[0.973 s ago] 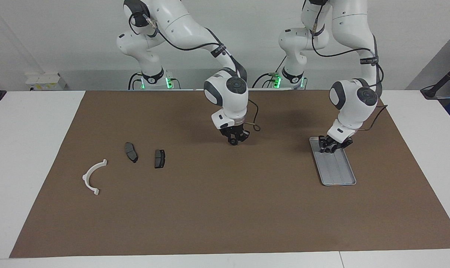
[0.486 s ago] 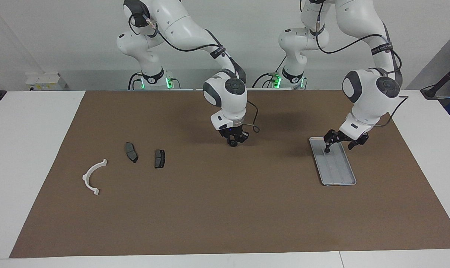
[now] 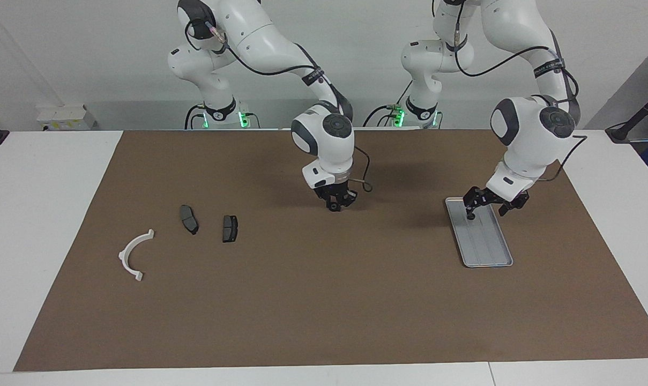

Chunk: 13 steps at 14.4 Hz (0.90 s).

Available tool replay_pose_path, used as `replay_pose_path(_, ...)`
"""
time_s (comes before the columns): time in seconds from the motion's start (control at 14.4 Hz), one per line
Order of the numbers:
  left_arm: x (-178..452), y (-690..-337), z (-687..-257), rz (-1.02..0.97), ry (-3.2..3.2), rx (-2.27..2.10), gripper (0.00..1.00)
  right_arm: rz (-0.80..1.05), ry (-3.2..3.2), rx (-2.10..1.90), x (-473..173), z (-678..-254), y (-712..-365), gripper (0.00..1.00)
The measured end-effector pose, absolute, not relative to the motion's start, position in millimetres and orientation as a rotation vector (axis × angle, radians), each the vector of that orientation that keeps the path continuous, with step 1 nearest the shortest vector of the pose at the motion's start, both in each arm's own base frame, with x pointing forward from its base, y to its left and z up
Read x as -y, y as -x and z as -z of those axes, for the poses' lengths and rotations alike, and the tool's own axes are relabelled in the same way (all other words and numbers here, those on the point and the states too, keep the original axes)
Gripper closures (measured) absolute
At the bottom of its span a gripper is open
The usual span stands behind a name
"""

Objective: Pick bearing gear from pile to tray
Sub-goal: 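Open the left gripper over the tray and lift it away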

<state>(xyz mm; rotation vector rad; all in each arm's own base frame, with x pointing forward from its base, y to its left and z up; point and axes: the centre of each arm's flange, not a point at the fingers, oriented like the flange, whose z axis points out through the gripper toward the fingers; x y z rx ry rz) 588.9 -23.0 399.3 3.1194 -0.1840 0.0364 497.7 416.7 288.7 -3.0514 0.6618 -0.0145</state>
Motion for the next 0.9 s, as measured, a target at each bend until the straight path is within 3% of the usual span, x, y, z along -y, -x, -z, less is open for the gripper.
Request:
replay_pose_path(0.14,29.8,-589.2,-399.8,-0.044,-3.120,0.163,0.00,0.016,3.040,-0.713,-415.7,-288.9,-498.7,0.48)
replay_pose_path(0.42,38.9,-589.1,-400.2,-0.050,-3.120,0.135,0.00,0.030,3.017,-0.774,-413.6,-299.2,-507.7,0.04)
replay_pose_path(0.49,46.2,-588.9,-400.5,-0.054,-3.120,0.121,0.00,0.032,3.015,-0.786,-411.6,-307.3,-513.8,0.00)
replay_pose_path(0.9,91.2,-585.1,-401.7,-0.072,-3.116,0.066,0.00,0.090,2.976,-0.874,-376.5,-381.1,-555.2,0.00)
